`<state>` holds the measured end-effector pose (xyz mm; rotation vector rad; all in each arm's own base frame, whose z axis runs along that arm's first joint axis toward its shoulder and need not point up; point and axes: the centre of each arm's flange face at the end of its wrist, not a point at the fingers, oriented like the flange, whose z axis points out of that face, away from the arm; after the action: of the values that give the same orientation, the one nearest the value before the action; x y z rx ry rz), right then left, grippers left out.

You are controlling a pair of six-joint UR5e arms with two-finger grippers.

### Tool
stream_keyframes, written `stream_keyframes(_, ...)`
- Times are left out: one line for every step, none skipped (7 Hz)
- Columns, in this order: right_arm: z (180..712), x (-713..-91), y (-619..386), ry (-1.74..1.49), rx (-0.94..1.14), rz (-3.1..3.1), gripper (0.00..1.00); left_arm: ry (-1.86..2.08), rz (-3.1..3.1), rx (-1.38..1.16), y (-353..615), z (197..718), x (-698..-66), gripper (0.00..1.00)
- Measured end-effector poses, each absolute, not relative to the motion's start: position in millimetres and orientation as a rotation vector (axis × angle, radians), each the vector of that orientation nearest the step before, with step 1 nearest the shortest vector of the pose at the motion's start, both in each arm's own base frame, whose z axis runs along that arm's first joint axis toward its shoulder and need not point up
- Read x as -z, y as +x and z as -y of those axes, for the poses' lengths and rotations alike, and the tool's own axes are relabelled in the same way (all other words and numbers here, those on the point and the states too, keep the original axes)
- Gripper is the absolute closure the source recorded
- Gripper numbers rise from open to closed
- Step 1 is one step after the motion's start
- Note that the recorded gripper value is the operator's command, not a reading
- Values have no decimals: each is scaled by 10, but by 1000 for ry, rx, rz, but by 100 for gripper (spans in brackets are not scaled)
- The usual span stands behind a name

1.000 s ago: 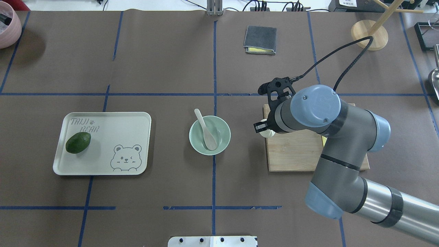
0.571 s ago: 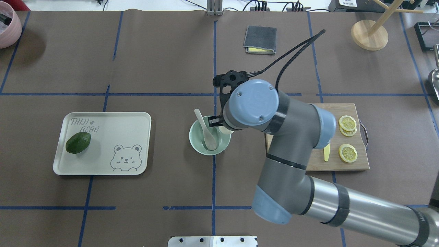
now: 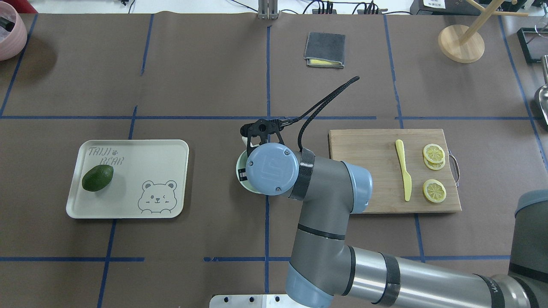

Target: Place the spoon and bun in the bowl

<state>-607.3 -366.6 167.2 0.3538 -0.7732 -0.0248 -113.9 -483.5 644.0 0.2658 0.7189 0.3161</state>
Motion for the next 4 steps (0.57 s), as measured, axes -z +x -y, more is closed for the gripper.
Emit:
stream_keyframes(3668,-1639,-6042,358,18,783,0,270,-719,-319,-1135,4839,-6435,0)
stream_keyframes(3768,-1565,-5891,361,24,804,0,272,-718,-320,-1133,4840,-6435,0)
stream_keyframes(4032,-1527,-5609,351,50,825,0,269,-719,-319,-1131,4830,-6456,0)
stream_keyframes(4454,-1587,-5172,342,96,837,0,256,-726,-312,-1126,4810,-6523,0)
